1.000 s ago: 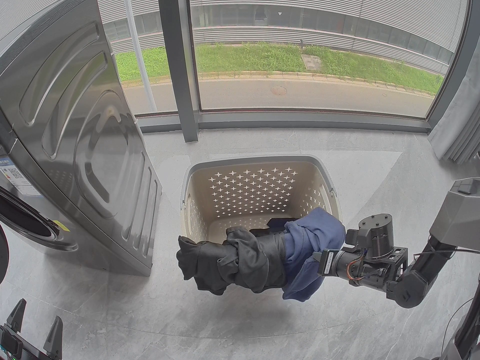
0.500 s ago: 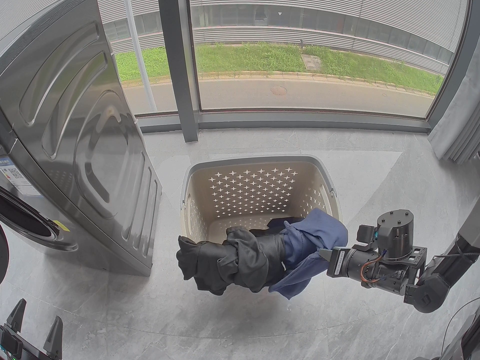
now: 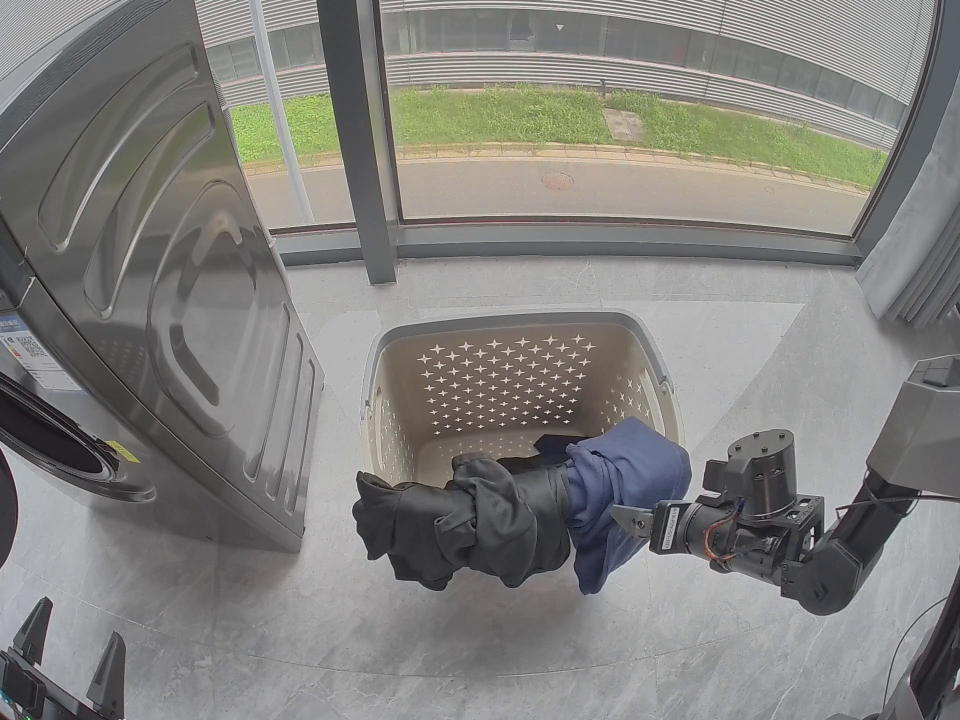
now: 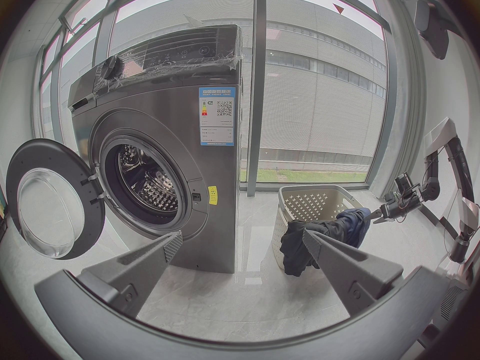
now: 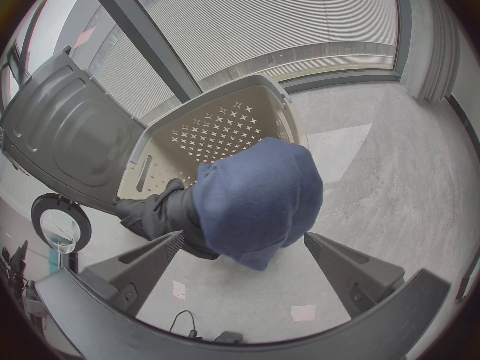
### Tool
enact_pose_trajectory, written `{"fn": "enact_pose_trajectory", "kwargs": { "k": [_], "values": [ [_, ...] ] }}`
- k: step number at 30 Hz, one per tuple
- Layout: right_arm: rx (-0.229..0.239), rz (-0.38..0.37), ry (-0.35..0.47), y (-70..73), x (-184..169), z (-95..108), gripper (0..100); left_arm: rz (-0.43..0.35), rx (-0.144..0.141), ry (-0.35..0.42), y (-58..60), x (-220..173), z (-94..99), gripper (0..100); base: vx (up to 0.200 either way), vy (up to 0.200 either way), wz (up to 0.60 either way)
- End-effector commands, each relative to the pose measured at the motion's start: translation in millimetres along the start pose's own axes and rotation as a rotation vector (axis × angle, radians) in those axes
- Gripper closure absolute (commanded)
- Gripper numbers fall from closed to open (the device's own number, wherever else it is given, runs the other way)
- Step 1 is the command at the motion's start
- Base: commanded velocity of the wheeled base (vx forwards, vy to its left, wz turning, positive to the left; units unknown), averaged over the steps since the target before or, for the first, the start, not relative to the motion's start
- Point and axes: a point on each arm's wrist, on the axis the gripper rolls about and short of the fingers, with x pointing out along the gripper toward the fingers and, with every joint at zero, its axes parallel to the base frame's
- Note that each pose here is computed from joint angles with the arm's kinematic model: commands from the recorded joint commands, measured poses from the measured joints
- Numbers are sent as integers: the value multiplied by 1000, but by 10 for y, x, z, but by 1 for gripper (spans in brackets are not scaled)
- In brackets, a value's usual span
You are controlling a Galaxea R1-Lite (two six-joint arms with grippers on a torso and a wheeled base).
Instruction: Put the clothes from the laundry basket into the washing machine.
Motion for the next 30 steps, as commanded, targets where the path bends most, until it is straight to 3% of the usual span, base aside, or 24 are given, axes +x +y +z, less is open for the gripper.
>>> {"fn": "enact_pose_trajectory", "kwargs": {
  "k": [1, 6, 7, 20, 30],
  "values": [
    [7, -46, 9, -115, 329, -21, 0, 1, 0, 2, 2, 2, -48, 0, 0, 0, 0],
    [22, -47, -29, -135, 486, 76, 0, 1, 0, 2, 2, 2, -48, 0, 0, 0, 0],
    [22, -47, -31, -133, 487, 80, 100, 1, 0, 2, 2, 2, -48, 0, 0, 0, 0],
    [15, 3, -46, -11, 415, 32, 100, 1, 0, 2, 2, 2, -48, 0, 0, 0, 0],
    [-7, 100, 13, 316, 62, -165, 100, 1, 0, 2, 2, 2, -48, 0, 0, 0, 0]
  ]
}}
